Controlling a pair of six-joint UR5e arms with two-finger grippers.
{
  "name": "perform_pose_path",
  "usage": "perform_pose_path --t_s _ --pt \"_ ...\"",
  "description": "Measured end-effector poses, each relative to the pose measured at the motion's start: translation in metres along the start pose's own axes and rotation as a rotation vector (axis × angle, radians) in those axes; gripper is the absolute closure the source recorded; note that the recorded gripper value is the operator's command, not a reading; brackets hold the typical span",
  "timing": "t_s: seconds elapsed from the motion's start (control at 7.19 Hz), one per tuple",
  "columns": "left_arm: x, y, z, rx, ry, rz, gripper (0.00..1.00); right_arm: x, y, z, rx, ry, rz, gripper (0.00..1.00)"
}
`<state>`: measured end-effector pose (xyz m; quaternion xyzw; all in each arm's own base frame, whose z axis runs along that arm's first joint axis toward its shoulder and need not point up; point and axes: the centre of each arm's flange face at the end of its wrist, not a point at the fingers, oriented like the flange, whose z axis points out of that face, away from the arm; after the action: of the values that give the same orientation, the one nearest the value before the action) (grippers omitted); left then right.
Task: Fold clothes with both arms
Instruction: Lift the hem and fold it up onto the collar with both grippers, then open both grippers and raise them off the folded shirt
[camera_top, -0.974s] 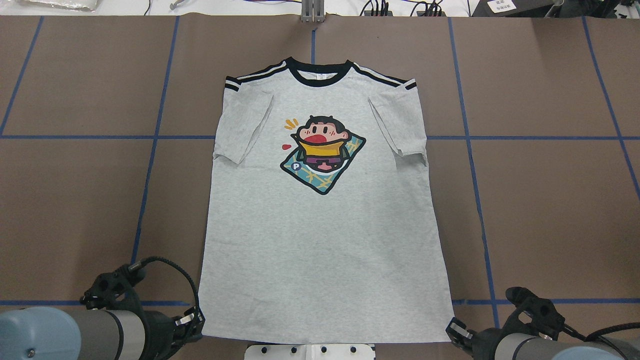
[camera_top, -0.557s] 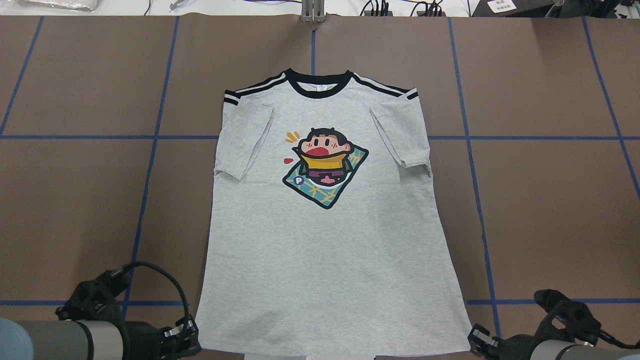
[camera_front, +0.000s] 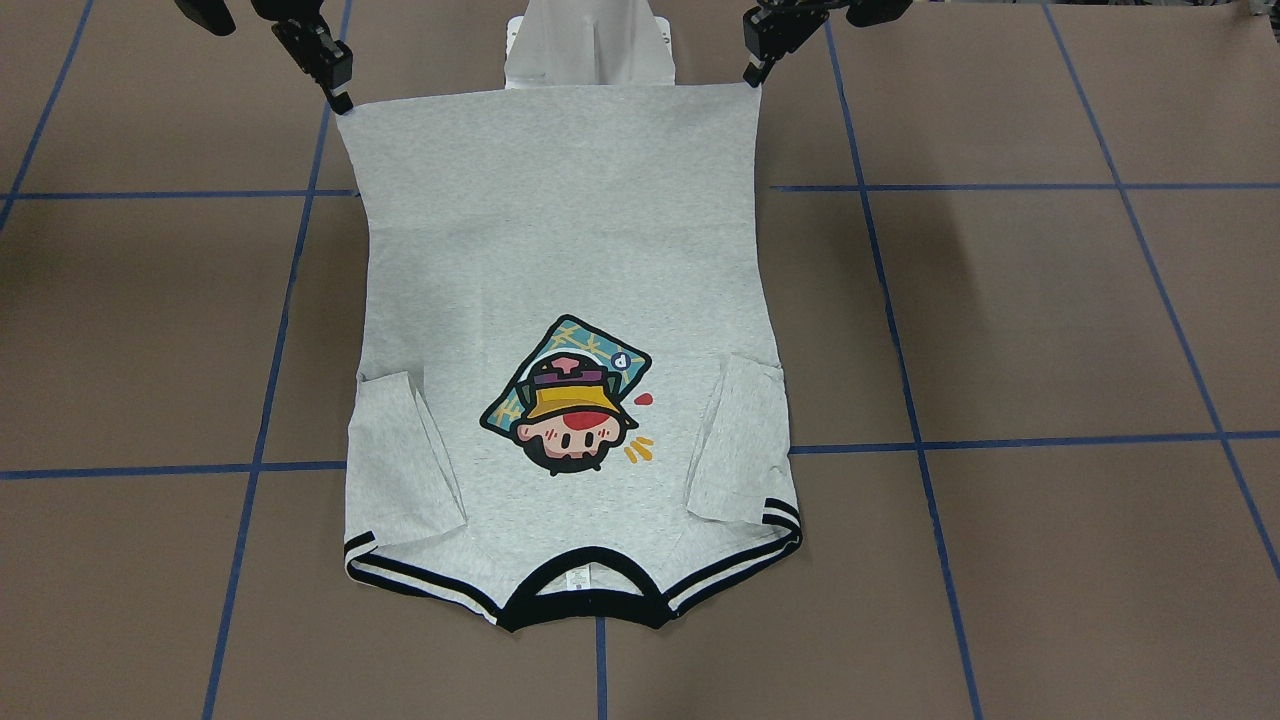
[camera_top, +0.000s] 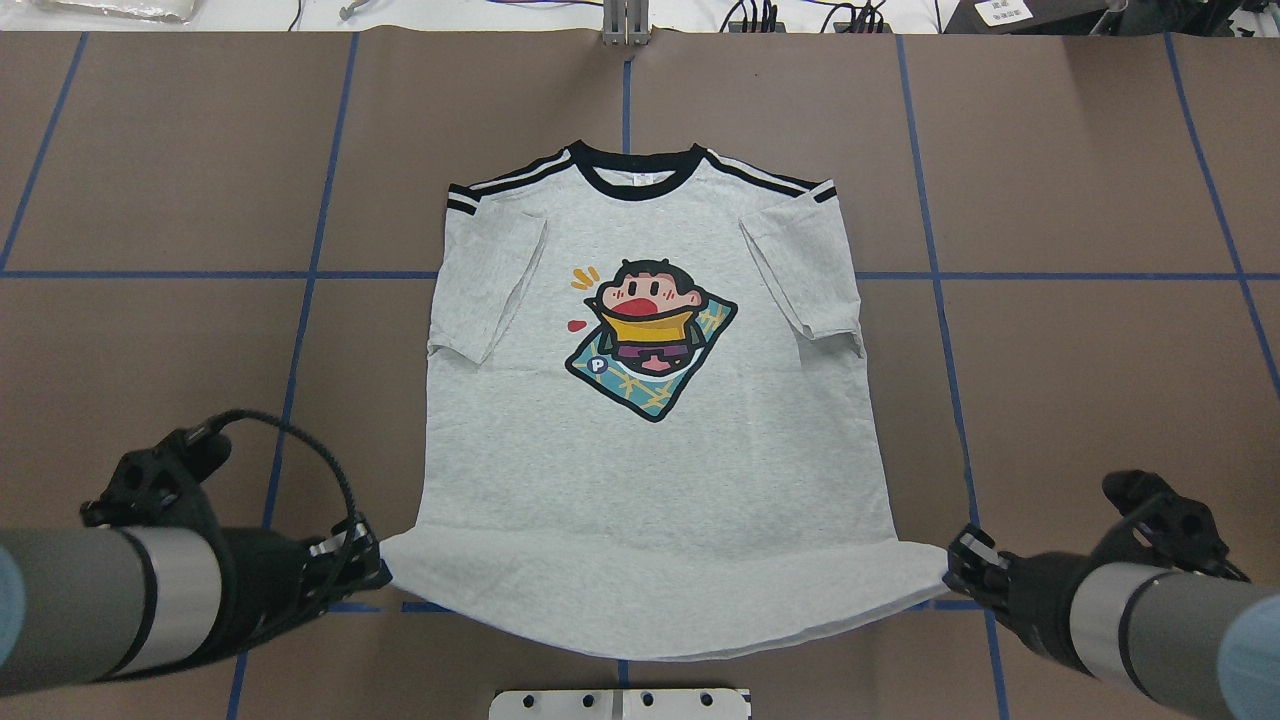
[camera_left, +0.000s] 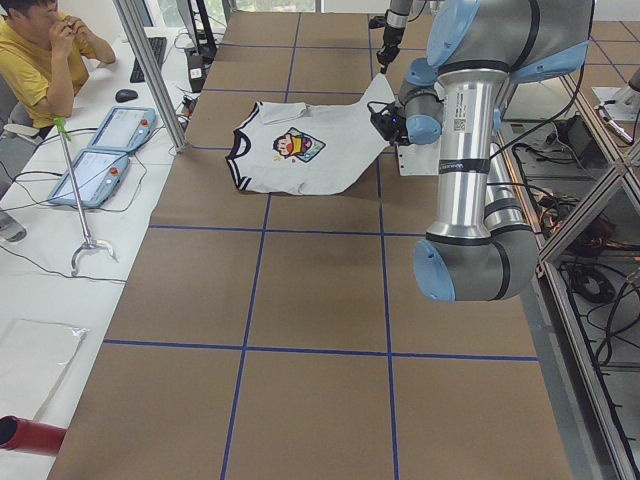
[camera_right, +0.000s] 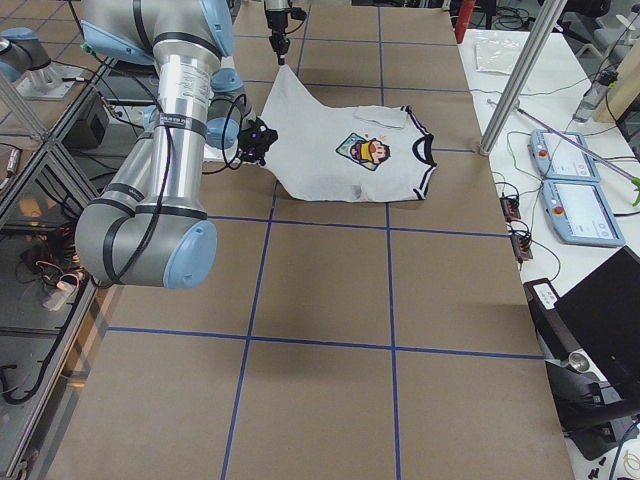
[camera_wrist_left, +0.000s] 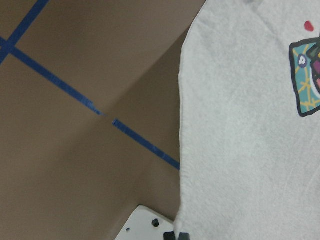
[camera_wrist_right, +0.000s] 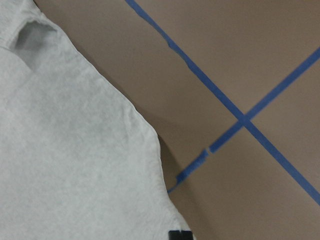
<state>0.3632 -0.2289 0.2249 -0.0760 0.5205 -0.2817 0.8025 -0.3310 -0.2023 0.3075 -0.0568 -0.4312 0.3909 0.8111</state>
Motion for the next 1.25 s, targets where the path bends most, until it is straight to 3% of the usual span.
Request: perform_pose_path --t_s 0.28,0.7,0.97,1.25 --pt "0.046 -0.069 0.045 0.152 0.01 0.07 1.0 -0.09 -0.034 0.036 0.112 -0.004 -0.04 1.0" --pt "0.086 -0.196 0.1 0.323 0.006 0.145 1.0 -0.189 -0.117 0.096 0.26 0.089 -0.107 1.0" --pt "0.103 -0.256 0.144 0.369 0.039 0.166 1.0 -0.233 -0.168 0.122 0.302 0.128 -0.123 1.0" --pt "0.124 -0.283 0.172 0.389 0.049 0.165 1.0 -0.274 -0.195 0.159 0.319 0.111 -0.118 1.0"
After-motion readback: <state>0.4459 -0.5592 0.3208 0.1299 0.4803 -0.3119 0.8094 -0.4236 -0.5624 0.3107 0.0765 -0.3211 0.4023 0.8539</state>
